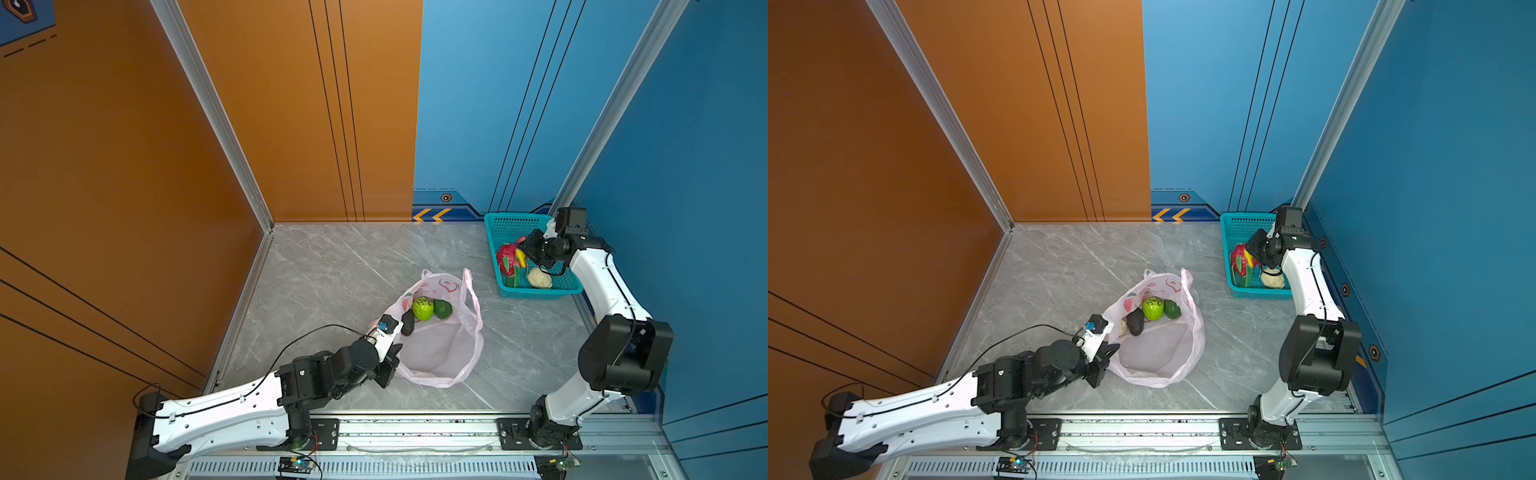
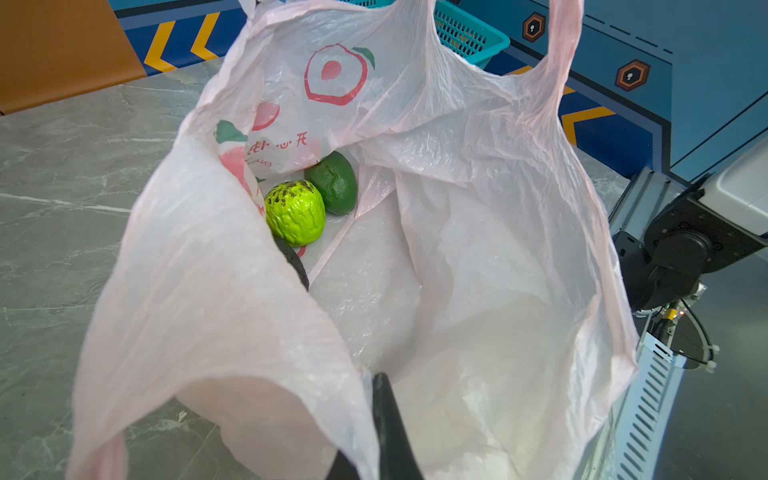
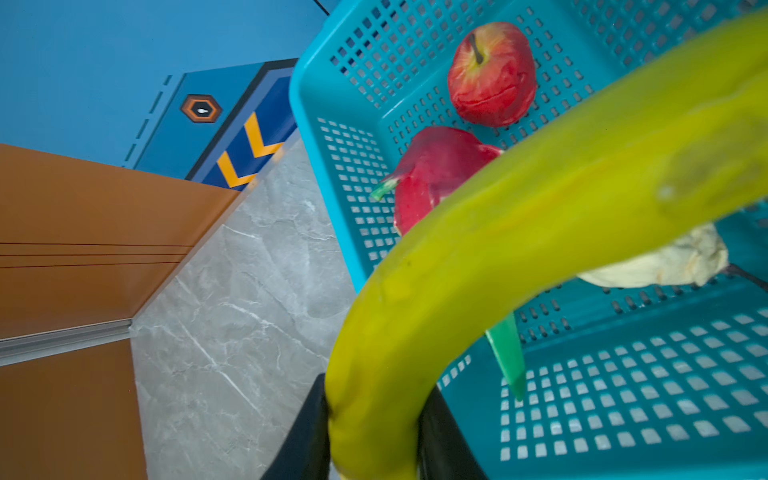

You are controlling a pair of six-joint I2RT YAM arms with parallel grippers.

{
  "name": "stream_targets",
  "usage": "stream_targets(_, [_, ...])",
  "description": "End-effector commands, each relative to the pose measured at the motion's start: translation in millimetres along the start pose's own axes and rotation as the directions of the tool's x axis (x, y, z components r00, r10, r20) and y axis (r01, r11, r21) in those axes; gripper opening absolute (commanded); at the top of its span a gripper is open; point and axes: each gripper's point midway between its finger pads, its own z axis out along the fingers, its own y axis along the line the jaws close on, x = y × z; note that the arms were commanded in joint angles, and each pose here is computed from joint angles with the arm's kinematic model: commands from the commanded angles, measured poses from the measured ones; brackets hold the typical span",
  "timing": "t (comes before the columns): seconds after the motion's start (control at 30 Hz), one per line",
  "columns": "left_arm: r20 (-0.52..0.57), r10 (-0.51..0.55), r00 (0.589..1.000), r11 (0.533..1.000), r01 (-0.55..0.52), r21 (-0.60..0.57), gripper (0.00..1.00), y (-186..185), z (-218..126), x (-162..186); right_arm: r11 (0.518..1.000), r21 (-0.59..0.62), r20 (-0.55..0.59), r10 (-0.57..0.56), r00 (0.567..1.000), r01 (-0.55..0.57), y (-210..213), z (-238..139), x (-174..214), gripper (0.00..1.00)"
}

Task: Untie the knot of the plastic bag and take out the fruit
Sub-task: 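Lift the banana out and carry it to the turquoise basket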

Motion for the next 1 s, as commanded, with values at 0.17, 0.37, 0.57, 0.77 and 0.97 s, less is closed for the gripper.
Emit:
stream_targets(0.17, [0.012,-0.013,1.0,0.999,0.013,-0.029,0.0,3.4,-6.4,-8.6,0.996,0.079,-0.043,-0.032,0.999,0.035,-40.6,29.4,-20.3,0.13])
stream_targets(0.37, [0.008,-0.011,1.0,0.999,0.011,-0.036,0.0,4.5,-6.3,-8.0,0.992,0.125,-0.091,-0.024,0.996,0.035,-62.0,50.6,-18.4,0.19])
stream_targets(0.57, [0.005,-0.007,1.0,0.999,0.007,-0.036,0.0,4.9,-6.2,-7.6,0.985,0.168,-0.09,-0.018,0.996,0.033,-73.0,55.0,-17.6,0.47])
stream_targets(0.77, [0.003,-0.007,1.0,0.999,0.007,-0.033,0.0,6.6,-6.6,-7.3,0.985,0.169,-0.061,-0.025,0.998,0.035,-65.6,43.8,-22.1,0.6])
stream_targets(0.97, [0.006,-0.009,1.0,1.0,0.01,-0.029,0.0,7.9,-7.2,-6.8,0.99,0.136,-0.053,-0.042,0.998,0.049,-45.2,26.7,-16.9,0.61])
